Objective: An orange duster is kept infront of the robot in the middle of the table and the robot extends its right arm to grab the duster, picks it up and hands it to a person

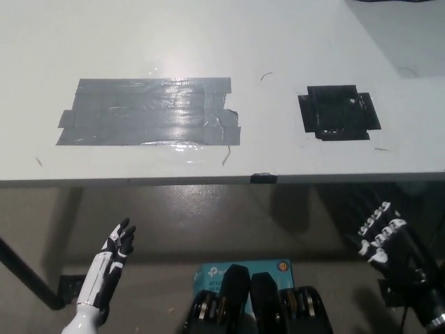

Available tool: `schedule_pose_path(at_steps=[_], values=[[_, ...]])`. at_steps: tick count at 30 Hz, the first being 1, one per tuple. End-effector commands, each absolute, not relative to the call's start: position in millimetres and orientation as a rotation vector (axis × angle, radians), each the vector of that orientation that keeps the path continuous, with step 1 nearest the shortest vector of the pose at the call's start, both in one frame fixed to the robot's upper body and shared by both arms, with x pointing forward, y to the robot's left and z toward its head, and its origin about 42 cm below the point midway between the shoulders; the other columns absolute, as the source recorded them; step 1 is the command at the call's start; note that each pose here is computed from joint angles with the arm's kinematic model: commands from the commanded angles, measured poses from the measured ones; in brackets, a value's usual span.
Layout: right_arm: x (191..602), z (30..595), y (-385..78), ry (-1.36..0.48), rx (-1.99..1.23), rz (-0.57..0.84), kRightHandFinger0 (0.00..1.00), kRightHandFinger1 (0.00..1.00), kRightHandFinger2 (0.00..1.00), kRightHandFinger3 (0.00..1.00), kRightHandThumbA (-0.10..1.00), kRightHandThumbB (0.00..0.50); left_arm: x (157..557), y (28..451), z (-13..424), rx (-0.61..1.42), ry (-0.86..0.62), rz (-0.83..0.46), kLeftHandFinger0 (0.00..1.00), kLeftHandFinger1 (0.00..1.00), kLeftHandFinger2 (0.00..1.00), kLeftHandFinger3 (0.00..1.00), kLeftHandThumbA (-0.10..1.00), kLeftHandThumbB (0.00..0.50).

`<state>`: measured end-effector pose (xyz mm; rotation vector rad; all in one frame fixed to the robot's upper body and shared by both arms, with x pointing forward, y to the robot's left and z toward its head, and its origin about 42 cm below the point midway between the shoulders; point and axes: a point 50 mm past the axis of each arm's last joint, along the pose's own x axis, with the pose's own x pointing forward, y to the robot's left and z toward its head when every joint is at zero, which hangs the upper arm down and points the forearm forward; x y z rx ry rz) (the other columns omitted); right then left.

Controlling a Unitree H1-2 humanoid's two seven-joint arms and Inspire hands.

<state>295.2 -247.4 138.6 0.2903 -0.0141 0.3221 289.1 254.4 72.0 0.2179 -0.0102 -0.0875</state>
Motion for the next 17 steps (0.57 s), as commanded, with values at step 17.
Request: schedule_pose_path(at_steps=[17], values=[[300.8, 105.2, -240.6, -0.158, -0.433, 0.153, 1.0, 1.0, 1.0, 1.0, 0.85, 0.182, 278.7, 250.4, 71.3, 0.251, -0.059, -0.131, 1.0, 1.0, 1.0, 1.0, 0.91, 0.165]])
